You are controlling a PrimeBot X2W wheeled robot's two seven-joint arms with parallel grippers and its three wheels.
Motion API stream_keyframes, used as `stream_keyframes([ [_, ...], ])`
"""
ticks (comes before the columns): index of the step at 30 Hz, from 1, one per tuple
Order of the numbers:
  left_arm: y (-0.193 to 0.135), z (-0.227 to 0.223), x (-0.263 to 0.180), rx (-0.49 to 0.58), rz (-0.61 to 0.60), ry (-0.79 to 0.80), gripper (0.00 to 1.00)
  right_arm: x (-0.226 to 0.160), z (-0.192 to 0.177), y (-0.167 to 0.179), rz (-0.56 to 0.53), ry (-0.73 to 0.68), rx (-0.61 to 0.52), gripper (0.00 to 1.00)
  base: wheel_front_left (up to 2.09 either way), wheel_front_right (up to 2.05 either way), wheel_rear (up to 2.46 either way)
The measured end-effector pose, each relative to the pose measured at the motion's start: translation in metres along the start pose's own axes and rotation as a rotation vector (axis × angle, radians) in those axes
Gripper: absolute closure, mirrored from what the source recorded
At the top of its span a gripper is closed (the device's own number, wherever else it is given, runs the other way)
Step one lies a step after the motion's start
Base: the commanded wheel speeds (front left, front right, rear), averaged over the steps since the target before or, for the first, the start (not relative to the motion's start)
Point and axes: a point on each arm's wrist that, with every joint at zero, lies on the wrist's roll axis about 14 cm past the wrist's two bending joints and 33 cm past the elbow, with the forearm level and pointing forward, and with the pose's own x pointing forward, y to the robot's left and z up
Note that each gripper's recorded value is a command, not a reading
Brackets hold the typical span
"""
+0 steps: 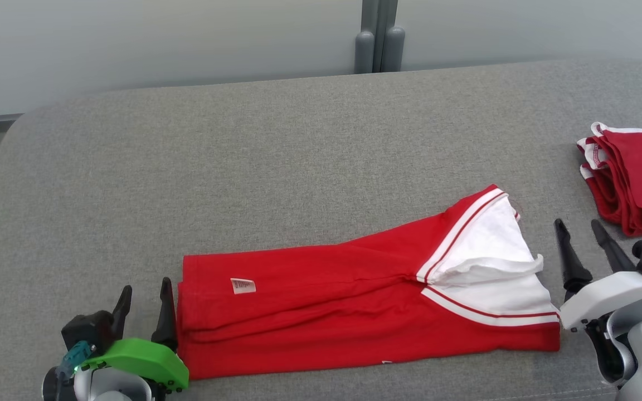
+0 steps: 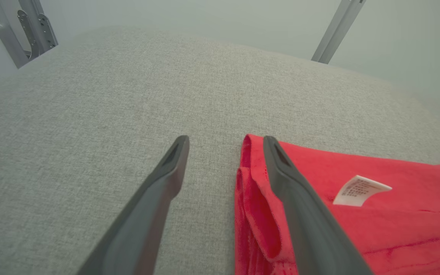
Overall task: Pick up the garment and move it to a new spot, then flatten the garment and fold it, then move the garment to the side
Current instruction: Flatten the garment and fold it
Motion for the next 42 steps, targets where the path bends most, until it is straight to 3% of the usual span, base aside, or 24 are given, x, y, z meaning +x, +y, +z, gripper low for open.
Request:
stream_keyframes([
  [3,0.006,-0.004,-0.009,0.019,0.019,0.001,0.00,-0.005,0.011,0.000,-0.012,-0.053,-0.008,0.00,0.00,0.00,0.00],
  [10,0.015,-0.003,-0.018,0.030,0.049,-0.008,0.00,-0.018,-0.035,0.012,-0.006,0.074,-0.001,0.00,0.00,0.00,0.00],
  [17,0.009,-0.006,-0.014,0.023,0.030,-0.001,0.00,-0.003,-0.044,0.012,-0.014,0.111,-0.005,0.00,0.00,0.00,0.00],
  [32,0.015,-0.002,-0.010,0.026,0.046,-0.009,0.00,0.022,-0.104,0.029,0.018,0.312,-0.010,0.00,0.00,0.00,0.00],
  [33,0.017,-0.003,-0.011,0.026,0.051,-0.008,0.00,0.022,-0.106,0.033,0.031,0.317,-0.015,0.07,0.00,0.00,0.00],
  [34,0.018,-0.003,-0.011,0.026,0.054,-0.006,0.00,0.023,-0.109,0.036,0.039,0.324,-0.015,0.59,0.00,0.00,0.00],
  [35,0.019,-0.004,-0.011,0.026,0.056,-0.005,0.00,0.023,-0.110,0.039,0.044,0.329,-0.012,1.00,0.00,0.00,0.00],
  [42,0.017,-0.003,-0.012,0.024,0.051,-0.008,0.00,0.025,-0.107,0.045,0.071,0.325,0.001,1.00,0.00,0.00,0.00],
])
